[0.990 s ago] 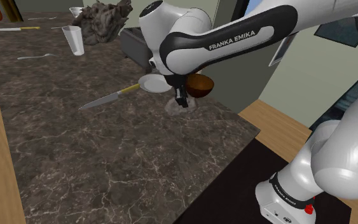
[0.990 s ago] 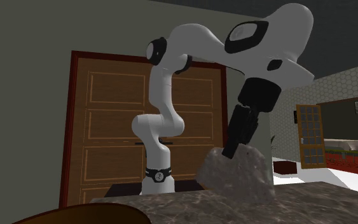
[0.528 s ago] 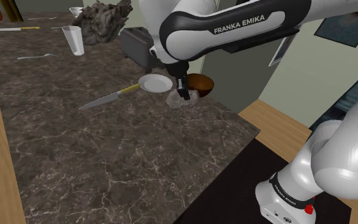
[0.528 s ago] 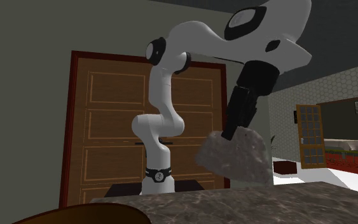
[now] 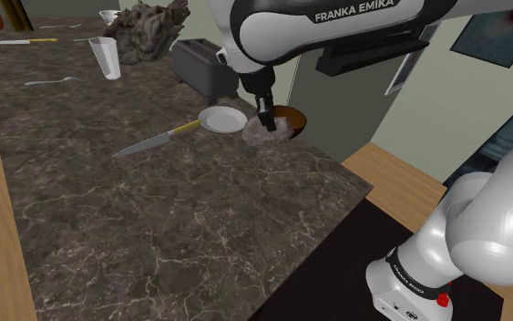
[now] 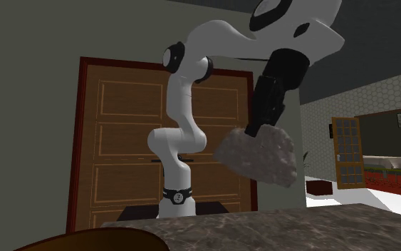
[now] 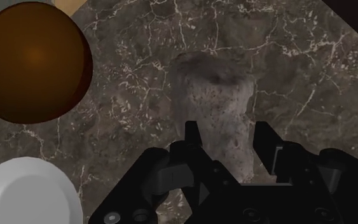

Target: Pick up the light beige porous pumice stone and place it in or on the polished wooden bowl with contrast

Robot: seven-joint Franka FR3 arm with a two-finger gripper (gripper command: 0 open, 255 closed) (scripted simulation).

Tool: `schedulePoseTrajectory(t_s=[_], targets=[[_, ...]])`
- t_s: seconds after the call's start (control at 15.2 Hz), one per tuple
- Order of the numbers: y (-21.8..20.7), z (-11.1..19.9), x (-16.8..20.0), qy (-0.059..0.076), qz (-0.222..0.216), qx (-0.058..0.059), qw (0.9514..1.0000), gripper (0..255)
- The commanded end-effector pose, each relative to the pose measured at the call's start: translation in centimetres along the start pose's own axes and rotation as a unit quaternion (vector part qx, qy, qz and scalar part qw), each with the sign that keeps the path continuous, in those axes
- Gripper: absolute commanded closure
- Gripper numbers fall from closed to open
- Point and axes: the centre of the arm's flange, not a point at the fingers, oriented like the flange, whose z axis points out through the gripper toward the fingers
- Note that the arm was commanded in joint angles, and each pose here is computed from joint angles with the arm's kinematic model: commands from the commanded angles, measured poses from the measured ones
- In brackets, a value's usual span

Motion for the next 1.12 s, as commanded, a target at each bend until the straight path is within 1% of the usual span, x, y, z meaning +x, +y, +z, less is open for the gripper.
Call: schedulePoseTrajectory(t_s=[0.0, 1.06], targets=[[2.0, 0.3, -0.8, 0.000, 0.000, 0.000, 1.0000, 255], [21.2, 5.4, -7.9, 0.000, 0.000, 0.000, 1.0000, 255]])
